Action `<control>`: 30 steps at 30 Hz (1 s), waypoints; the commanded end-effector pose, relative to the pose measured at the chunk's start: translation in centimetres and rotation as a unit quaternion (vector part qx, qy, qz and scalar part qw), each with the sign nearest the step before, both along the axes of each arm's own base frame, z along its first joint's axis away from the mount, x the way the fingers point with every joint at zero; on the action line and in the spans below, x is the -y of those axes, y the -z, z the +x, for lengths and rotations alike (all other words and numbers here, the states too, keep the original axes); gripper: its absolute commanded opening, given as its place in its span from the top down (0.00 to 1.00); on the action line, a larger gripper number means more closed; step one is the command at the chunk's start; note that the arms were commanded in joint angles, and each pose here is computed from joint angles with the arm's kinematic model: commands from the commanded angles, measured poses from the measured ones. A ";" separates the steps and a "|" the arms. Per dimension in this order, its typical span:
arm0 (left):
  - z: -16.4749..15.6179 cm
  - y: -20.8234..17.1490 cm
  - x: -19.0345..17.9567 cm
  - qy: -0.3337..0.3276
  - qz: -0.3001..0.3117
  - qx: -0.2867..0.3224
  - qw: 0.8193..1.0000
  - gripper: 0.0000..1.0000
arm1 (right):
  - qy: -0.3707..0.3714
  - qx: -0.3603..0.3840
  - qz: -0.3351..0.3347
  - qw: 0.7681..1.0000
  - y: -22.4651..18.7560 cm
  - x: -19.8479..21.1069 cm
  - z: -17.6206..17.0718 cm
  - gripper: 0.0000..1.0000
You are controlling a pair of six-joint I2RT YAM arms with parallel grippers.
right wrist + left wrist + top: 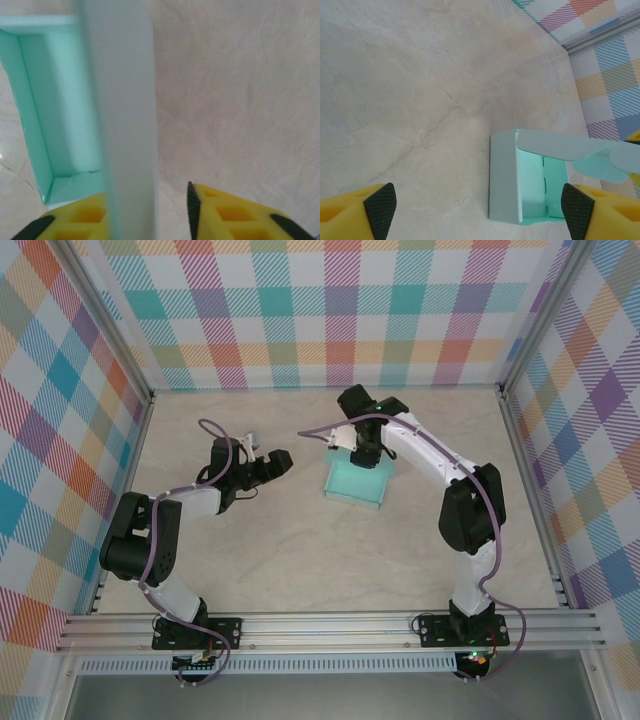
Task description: Fold the paper box
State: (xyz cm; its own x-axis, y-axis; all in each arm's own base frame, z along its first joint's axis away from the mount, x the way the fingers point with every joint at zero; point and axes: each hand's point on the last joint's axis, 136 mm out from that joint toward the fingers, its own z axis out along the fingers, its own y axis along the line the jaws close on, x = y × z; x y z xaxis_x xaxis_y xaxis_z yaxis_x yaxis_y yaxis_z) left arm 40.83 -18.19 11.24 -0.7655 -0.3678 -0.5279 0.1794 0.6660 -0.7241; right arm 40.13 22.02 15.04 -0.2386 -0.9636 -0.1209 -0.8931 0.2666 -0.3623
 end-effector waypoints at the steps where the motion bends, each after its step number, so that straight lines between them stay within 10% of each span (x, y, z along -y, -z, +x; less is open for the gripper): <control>1: 0.5 -1.4 1.2 0.022 0.010 0.047 0.999 0.13 | 0.040 0.037 0.100 0.993 -3.6 -1.6 1.4 0.52; 7: 0.9 -3.2 3.7 0.068 -0.005 0.074 0.995 0.12 | 0.248 0.056 0.263 0.931 -8.7 4.3 2.9 0.35; 12: 0.6 -5.6 6.1 0.133 0.017 0.117 0.984 0.09 | 0.506 -0.048 0.416 0.754 -7.6 11.9 1.1 0.26; 18: 2.0 -6.5 7.2 0.163 0.023 0.131 0.978 0.08 | 0.578 -0.239 0.533 0.570 -3.7 13.2 -2.1 0.26; 30: 6.1 -6.2 8.8 0.117 -0.100 0.015 0.988 0.13 | 0.621 -0.355 0.561 0.418 -2.4 11.1 -1.1 0.22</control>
State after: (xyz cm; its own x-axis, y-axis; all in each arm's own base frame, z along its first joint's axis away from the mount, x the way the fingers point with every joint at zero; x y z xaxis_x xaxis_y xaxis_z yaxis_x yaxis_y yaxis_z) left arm 45.87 -26.83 16.80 -0.8021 -0.2327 -0.5500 0.3893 0.4947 -0.7770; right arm 37.82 10.04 16.46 -0.8550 0.5109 0.0890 0.3511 0.4440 0.8244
